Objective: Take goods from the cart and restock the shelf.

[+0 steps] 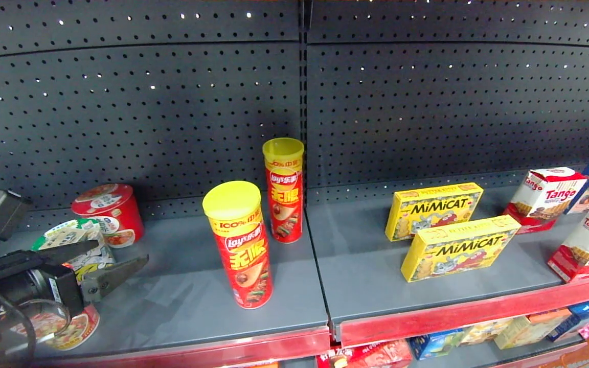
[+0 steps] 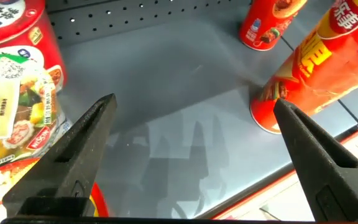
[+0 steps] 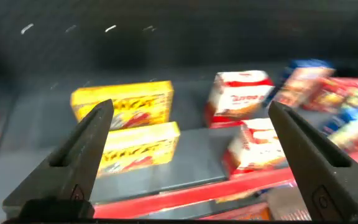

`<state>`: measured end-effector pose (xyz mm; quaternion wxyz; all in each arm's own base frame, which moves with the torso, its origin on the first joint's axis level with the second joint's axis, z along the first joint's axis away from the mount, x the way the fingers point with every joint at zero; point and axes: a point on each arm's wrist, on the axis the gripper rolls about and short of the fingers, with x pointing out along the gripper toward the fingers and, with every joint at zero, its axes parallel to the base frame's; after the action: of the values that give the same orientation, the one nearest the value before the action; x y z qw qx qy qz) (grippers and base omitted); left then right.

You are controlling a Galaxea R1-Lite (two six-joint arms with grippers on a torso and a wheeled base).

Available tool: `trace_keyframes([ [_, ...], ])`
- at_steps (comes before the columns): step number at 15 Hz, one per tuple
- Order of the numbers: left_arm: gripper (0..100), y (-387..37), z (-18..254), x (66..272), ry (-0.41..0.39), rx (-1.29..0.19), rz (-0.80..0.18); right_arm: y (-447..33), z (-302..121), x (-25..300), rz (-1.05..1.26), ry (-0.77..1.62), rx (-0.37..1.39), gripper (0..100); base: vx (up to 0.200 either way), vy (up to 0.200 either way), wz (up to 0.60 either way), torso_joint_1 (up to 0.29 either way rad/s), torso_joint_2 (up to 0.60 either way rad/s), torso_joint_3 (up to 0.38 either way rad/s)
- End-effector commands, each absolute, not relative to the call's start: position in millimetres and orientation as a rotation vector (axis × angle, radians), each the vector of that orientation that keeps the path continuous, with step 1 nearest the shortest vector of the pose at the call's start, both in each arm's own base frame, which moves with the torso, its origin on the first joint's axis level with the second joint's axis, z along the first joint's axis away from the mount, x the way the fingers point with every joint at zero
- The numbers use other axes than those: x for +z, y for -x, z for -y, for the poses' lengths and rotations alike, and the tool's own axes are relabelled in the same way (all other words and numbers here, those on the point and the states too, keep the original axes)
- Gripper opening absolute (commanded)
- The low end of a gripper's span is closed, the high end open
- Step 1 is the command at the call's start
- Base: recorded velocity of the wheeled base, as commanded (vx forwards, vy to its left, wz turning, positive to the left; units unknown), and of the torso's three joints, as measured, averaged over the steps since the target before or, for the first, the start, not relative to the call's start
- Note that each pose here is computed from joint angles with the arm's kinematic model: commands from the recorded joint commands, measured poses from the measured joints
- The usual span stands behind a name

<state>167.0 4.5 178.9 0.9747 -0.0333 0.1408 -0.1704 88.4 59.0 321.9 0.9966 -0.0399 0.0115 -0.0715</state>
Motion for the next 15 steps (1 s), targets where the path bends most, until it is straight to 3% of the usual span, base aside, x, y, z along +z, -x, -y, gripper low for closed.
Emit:
trace_keyframes([
  [1,100,-168,-4,180,0.069,-0.362,-0.28,-82,-52,322,0.0,0.04,-0.181,100,0.0,0.0,0.0,0.0,0.0,0.0],
  [5,100,-172,1,187,0.06,-0.402,-0.26,-72,-41,309,-0.002,0.035,-0.256,100,0.0,0.0,0.0,0.0,0.0,0.0],
  [8,100,-182,14,180,0.052,-0.472,-0.304,-71,-37,309,0.003,0.029,-0.285,100,0.0,0.0,0.0,0.0,0.0,0.0],
  [15,100,-215,17,172,0.027,-0.486,-0.364,-73,-40,320,0.017,0.016,-0.286,100,0.0,0.0,0.0,0.0,0.0,0.0],
])
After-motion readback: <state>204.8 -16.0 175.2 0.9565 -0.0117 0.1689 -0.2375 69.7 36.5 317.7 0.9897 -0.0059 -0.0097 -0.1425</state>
